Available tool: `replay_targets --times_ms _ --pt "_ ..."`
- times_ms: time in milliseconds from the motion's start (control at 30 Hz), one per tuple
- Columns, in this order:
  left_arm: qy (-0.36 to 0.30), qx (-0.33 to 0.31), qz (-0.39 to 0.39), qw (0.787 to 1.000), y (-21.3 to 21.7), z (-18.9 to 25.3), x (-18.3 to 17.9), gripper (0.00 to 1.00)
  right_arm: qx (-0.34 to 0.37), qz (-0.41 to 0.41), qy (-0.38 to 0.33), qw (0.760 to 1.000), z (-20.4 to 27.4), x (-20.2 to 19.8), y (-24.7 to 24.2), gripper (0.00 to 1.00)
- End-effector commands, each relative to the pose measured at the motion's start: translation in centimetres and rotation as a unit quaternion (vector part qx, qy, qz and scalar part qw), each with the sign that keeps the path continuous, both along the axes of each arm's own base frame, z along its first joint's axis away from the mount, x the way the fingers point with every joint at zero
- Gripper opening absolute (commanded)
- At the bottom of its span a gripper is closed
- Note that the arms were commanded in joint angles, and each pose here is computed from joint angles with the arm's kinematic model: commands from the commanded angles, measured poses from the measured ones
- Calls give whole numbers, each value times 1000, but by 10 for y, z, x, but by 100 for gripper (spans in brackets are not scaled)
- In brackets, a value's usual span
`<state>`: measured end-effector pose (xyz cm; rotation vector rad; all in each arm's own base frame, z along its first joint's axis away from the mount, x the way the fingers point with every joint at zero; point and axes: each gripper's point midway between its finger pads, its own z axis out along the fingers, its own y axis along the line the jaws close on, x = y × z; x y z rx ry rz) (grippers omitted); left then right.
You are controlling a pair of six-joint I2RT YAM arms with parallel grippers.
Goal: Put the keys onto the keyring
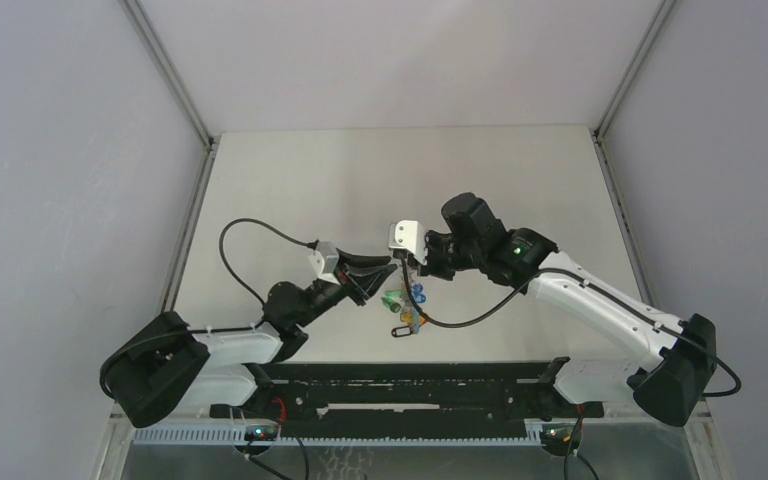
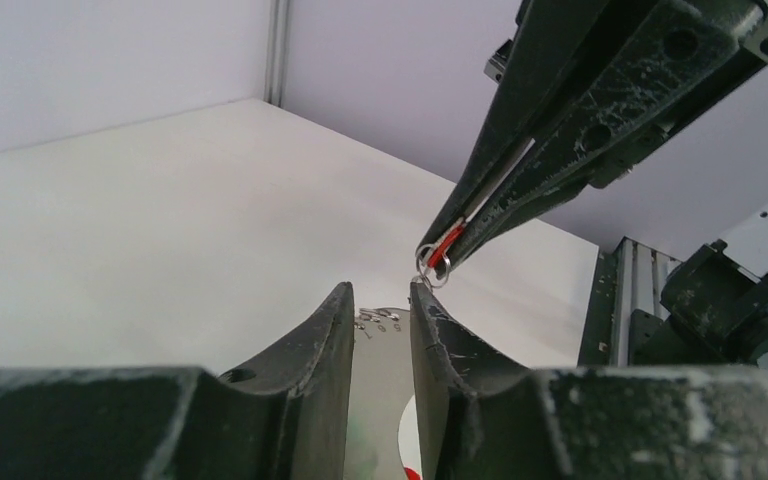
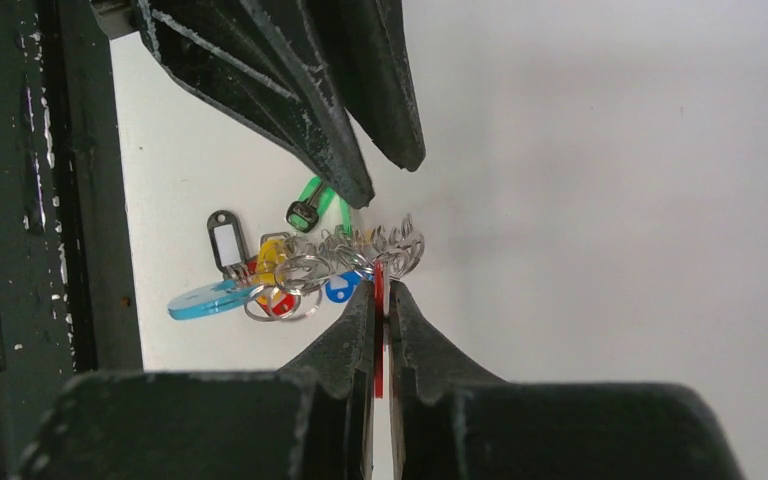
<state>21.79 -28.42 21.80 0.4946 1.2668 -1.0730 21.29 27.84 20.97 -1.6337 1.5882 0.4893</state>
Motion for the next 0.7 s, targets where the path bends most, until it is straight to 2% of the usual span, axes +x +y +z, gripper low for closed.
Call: replay_targets --times_ms 0,200,667 --pt "-47 9 -22 999 -5 14 -6 33 42 18 -57 997 46 3 8 0" --pt "-59 43 -43 996 -13 11 -12 47 40 22 -61 997 49 1 11 0" --pt "-76 67 -51 994 -24 20 -8 51 34 27 -53 998 44 -4 17 0"
